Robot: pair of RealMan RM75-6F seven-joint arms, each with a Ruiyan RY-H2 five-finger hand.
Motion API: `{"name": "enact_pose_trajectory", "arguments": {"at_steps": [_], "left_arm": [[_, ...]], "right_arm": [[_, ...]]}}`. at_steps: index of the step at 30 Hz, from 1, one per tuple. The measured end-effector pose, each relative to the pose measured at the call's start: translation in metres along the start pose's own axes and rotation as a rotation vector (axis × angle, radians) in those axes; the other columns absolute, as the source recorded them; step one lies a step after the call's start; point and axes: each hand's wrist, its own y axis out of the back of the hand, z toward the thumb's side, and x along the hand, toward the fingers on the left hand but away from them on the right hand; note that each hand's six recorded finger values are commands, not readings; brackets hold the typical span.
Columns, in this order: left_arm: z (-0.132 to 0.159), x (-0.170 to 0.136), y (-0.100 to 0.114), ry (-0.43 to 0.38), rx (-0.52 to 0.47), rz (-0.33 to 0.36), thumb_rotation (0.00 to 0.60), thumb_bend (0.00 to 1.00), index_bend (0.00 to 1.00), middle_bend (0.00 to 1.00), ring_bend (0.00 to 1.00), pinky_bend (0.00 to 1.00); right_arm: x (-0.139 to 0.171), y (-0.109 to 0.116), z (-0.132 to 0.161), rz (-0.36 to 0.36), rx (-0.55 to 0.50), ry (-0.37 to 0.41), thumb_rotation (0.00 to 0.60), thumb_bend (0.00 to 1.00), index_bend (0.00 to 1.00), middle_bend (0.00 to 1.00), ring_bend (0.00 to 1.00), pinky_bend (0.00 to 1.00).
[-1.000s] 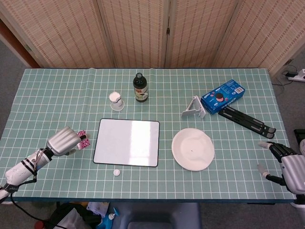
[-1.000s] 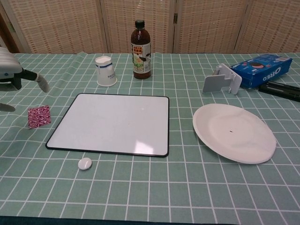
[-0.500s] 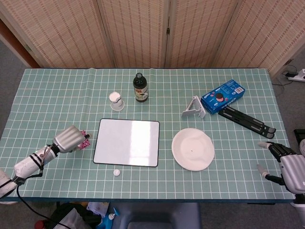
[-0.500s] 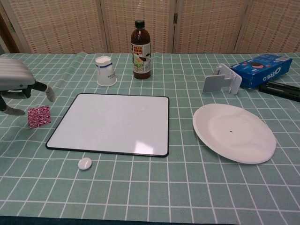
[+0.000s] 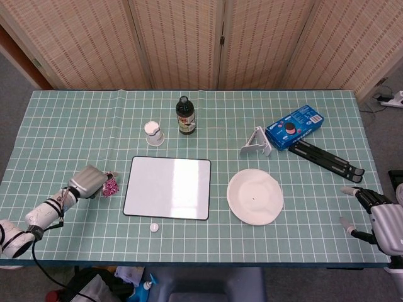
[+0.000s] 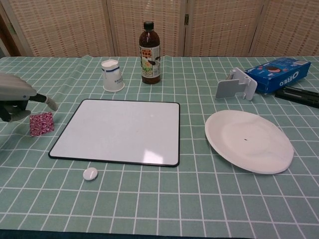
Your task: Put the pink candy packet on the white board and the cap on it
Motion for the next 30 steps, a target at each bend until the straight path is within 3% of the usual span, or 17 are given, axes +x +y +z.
{"name": "enact_pose_trajectory", "arguments": {"at_steps": [16, 30], "left_arm": [[0.010, 0.015, -0.002, 0.021, -0.005, -0.043, 0.600, 0.66, 0.13, 0.95, 0.94, 1.00], [-0.001, 0.009, -0.014, 0.071, -0.058, -0.140, 0.600, 0.66, 0.16, 0.95, 0.94, 1.00]], "right_arm": [[0.002, 0.002, -0.004, -0.006, 0.001, -0.014, 0.600, 0.24, 0.26, 0.30, 0.30, 0.38], [0.003, 0.001, -0.005, -0.008, -0.002, -0.015, 0.600, 0.24, 0.26, 0.30, 0.30, 0.38]]}}
